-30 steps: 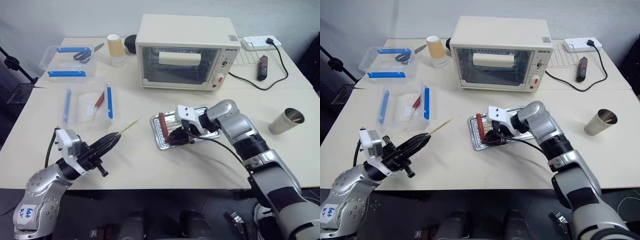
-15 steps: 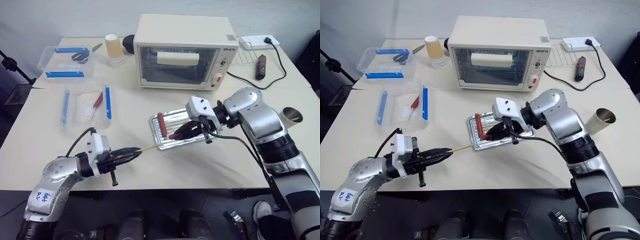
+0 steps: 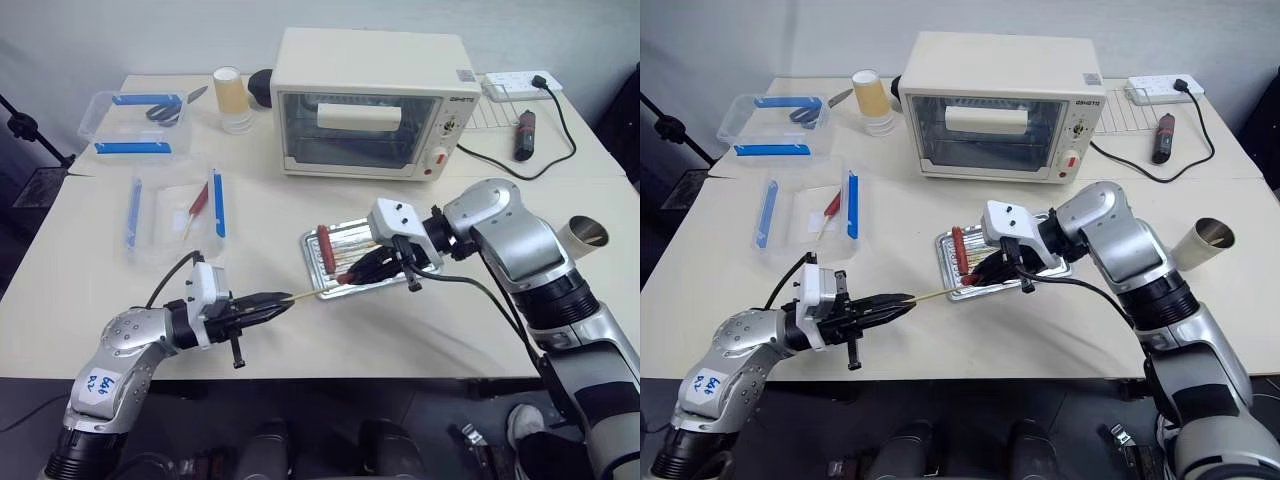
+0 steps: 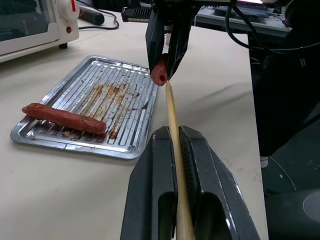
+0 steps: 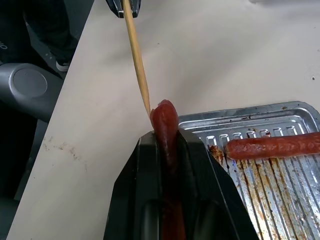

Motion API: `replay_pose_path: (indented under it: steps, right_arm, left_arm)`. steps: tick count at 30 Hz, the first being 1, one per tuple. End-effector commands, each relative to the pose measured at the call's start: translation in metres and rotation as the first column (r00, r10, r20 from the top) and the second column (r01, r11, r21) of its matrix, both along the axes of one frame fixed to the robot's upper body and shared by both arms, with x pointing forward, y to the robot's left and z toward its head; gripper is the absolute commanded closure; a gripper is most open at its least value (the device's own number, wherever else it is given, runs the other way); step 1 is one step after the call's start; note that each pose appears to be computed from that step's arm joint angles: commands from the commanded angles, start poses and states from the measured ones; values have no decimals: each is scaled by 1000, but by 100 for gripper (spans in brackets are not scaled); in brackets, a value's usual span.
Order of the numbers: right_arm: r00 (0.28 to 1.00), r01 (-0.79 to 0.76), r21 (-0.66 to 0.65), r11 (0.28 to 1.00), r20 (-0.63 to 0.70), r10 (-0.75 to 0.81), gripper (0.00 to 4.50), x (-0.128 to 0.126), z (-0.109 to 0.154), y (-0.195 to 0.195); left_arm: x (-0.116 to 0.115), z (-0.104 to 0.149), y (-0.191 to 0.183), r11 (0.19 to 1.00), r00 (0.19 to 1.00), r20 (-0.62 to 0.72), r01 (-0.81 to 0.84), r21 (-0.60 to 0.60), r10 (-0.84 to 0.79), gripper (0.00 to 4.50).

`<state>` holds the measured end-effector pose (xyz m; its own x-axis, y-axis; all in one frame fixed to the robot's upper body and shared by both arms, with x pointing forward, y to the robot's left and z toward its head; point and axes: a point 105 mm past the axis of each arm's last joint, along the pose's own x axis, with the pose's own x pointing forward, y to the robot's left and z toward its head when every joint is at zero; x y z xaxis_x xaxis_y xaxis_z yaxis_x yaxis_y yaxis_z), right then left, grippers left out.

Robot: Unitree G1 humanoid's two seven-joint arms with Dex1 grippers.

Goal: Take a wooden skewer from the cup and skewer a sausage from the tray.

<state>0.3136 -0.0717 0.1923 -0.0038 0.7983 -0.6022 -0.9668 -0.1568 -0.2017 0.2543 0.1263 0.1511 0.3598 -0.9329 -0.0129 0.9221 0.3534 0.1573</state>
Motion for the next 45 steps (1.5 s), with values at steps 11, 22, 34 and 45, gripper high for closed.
replay_pose_path:
  steps: [11, 22, 34, 45]
  right_arm:
    - [1000, 13, -8, 1000, 12, -13, 435, -1, 1, -6]
    - [1000, 25, -15, 1000, 9, -25, 435, 2, 2, -11]
    - [1000, -5, -7, 1000, -1, 5, 435, -3, 4, -1]
    - [1000, -3, -11, 1000, 5, 3, 435, -1, 4, 2]
  left_arm:
    - [-1, 2, 1, 1000, 1000, 7, -4, -1, 4, 450]
    - [-2, 1, 3, 1000, 1000, 3, -12, -1, 12, 450]
    - [1, 0, -6, 1000, 1000, 3, 11, -9, -11, 450]
    - [2, -2, -6, 1000, 1000, -4, 24, 2, -24, 450]
